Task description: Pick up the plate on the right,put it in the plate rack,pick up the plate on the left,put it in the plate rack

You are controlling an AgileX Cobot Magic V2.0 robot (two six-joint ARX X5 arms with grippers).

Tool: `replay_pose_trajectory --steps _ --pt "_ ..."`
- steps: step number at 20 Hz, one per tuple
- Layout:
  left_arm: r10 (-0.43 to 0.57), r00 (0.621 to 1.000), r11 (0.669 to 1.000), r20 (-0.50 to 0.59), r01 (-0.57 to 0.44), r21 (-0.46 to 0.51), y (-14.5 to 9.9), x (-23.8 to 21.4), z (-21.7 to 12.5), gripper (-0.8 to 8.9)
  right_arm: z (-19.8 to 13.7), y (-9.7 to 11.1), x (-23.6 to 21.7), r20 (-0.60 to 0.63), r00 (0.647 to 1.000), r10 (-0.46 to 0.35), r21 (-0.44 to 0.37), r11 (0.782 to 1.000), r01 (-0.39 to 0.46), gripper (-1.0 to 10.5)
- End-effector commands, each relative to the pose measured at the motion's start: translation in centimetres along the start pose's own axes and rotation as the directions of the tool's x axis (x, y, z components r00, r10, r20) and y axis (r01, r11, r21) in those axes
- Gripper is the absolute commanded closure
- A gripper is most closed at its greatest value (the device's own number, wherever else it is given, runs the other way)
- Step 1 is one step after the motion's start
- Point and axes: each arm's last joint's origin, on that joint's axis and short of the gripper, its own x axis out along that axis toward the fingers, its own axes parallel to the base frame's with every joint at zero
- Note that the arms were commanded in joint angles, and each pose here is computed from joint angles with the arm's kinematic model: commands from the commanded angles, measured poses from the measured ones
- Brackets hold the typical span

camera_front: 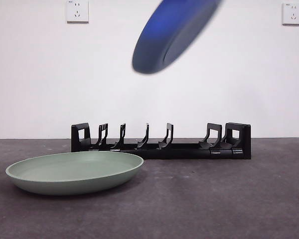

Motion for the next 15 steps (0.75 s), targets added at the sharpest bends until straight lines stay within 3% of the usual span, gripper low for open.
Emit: replay_pose_trajectory --steps 1,5,7,15 --pt "0.075 0.984 0.977 0.159 -0.041 -0.208 2.9 -1.0 0.8 8.22 0.0 1.0 -1.7 0.022 1.0 -0.005 -0.012 1.0 0.005 5.4" --pt "0.229 0.937 0.926 0.264 -0.126 -0.357 7.9 -3.4 0.0 8.22 -0.9 1.4 -2.6 -0.034 0.999 -0.01 -0.031 0.999 0.009 5.4" --pt "0.26 0.923 0.897 0.283 -0.123 -0.425 10.0 -3.9 -1.0 8.22 -1.1 1.3 -2.4 -0.055 0.998 -0.01 -0.023 1.0 0.009 5.4" --pt "0.29 0.927 0.83 0.236 -0.121 -0.545 13.9 -2.8 -5.2 8.22 -1.1 1.0 -1.8 -0.082 0.997 -0.008 -0.007 1.0 0.008 5.4"
